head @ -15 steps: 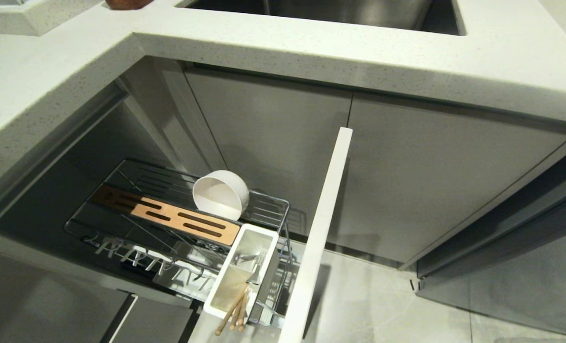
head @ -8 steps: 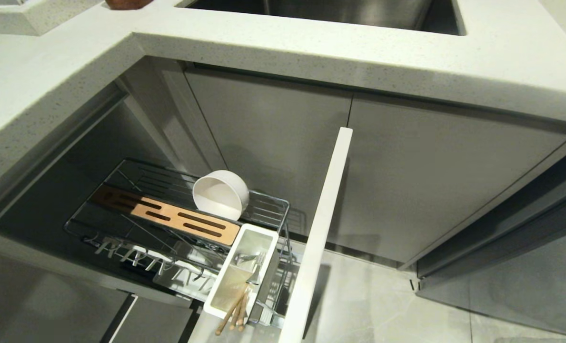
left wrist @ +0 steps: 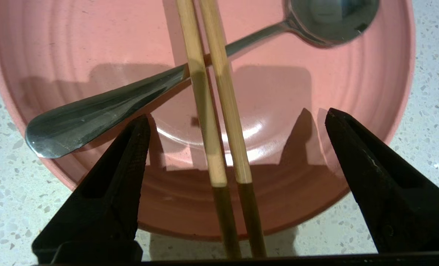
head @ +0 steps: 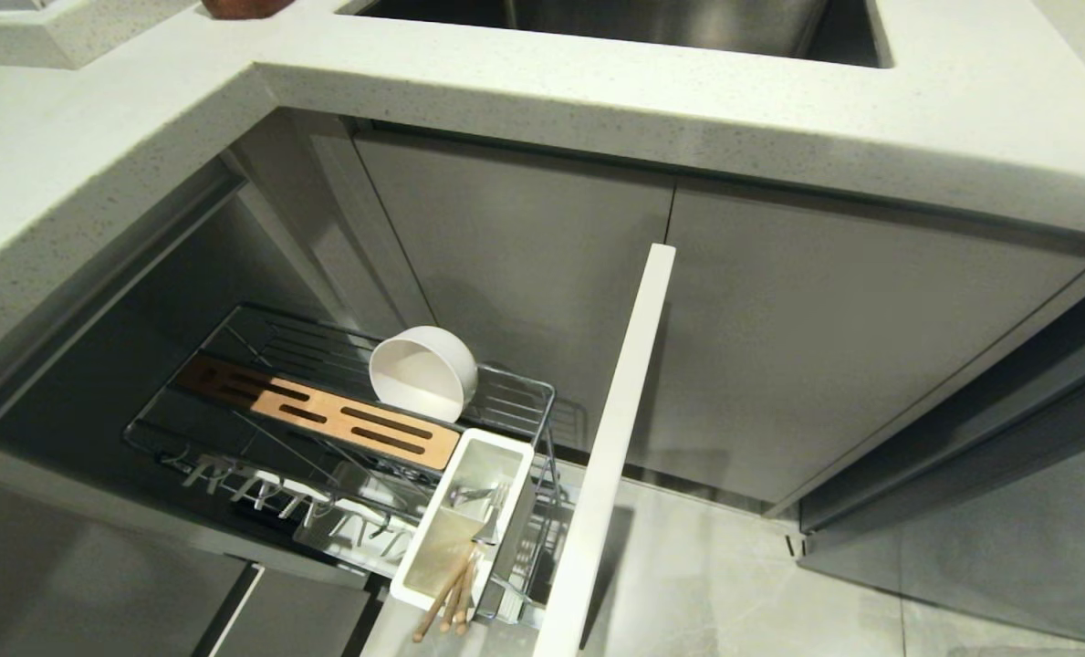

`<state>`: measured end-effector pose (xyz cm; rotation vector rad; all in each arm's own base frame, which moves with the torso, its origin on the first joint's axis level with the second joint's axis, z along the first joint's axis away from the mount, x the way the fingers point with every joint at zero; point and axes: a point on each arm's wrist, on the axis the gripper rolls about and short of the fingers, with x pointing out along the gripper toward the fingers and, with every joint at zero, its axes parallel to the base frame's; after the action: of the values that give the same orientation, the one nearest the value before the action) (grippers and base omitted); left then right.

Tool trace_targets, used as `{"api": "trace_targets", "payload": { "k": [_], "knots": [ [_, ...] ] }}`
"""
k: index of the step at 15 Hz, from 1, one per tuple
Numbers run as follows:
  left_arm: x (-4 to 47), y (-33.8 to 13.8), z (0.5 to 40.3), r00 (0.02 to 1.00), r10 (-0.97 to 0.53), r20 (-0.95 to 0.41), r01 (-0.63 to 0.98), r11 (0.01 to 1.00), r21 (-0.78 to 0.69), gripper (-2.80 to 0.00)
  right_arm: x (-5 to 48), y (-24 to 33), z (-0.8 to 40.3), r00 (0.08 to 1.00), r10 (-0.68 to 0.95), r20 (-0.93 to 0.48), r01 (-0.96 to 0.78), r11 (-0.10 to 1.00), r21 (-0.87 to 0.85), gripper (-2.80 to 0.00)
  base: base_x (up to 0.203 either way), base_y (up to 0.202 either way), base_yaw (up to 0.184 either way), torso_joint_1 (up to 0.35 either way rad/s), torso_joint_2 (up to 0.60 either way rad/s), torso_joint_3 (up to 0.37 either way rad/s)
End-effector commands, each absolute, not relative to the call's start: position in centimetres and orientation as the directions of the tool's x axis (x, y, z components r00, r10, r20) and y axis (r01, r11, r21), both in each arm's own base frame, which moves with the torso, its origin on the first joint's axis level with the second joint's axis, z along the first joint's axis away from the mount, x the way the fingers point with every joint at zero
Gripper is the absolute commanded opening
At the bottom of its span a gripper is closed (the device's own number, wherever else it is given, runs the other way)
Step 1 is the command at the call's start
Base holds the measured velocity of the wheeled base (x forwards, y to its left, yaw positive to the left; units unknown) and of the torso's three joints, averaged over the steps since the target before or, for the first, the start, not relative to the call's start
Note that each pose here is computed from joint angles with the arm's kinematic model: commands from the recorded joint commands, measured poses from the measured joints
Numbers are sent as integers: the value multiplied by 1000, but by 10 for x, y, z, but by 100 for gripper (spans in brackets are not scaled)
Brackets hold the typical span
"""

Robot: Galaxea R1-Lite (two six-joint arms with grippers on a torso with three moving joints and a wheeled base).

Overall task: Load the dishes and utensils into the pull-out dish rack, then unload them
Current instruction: Pick up the chopsticks and place it in the cupboard

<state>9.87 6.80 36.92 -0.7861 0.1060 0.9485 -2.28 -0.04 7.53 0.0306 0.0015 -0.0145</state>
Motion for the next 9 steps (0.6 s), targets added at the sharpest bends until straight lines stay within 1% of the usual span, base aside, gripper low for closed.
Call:
{"api": "trace_targets", "payload": {
  "k": [1,9],
  "knots": [
    [99,68,368,596,687,-415,-764,327,-556,-280,-23,0,75,1000,-15,-4,15,999,31,-280,0,0,0,0,0,0],
    [97,69,371,588,700,-406,-765,318,-560,-280,-23,0,74,1000,-15,-5,15,999,31,-280,0,0,0,0,0,0]
  ]
}}
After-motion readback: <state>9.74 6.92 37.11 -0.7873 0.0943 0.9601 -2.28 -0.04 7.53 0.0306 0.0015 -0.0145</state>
